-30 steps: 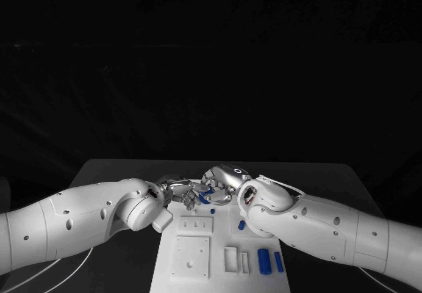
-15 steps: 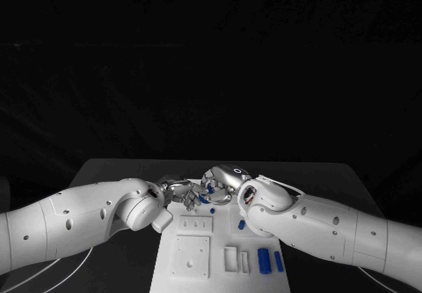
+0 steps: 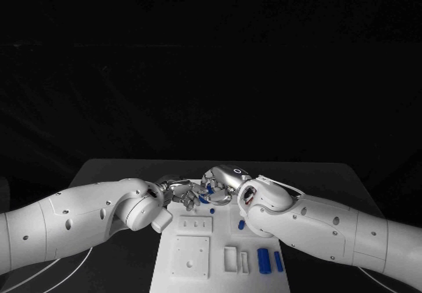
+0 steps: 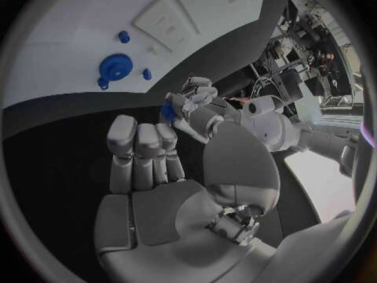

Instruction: Assemble the parts on the task board

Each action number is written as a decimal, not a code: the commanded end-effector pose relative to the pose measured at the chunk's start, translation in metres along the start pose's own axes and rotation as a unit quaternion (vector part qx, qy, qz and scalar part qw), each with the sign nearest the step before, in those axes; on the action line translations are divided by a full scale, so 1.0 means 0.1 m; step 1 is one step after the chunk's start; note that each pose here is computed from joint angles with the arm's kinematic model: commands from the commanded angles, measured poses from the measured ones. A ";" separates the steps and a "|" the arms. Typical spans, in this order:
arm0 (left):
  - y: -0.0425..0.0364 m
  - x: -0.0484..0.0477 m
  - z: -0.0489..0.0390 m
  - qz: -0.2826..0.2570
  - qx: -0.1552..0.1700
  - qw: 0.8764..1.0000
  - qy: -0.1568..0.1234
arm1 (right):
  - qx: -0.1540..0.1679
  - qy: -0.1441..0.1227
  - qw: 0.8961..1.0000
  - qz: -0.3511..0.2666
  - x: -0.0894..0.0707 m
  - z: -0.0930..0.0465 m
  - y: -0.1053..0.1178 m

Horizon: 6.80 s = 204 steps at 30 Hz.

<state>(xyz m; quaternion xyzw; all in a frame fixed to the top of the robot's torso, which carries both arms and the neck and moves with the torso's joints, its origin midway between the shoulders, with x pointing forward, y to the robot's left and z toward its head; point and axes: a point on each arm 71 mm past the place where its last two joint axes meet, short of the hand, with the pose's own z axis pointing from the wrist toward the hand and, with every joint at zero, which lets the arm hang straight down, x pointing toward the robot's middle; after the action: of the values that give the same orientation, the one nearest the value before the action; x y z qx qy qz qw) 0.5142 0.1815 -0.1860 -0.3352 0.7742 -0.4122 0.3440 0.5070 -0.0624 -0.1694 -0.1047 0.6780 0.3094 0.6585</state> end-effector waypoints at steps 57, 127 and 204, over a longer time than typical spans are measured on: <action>-0.005 -0.010 0.002 0.013 -0.005 1.000 0.001 | 0.002 0.015 1.000 -0.003 0.05 -0.02 -0.03; 0.025 0.002 0.026 0.038 -0.030 0.999 0.007 | -0.002 0.017 1.000 0.000 0.06 -0.03 0.01; 0.069 -0.060 0.032 0.112 -0.036 0.993 -0.014 | 0.061 -0.033 0.997 0.045 -0.06 -0.17 -0.55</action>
<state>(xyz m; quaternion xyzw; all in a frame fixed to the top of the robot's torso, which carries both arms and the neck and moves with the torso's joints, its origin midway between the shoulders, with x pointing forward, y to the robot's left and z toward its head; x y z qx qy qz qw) 0.5180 0.1874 -0.1925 -0.2953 0.8083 -0.3520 0.3681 0.5231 -0.1117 -0.1824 -0.0423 0.6889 0.2849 0.6652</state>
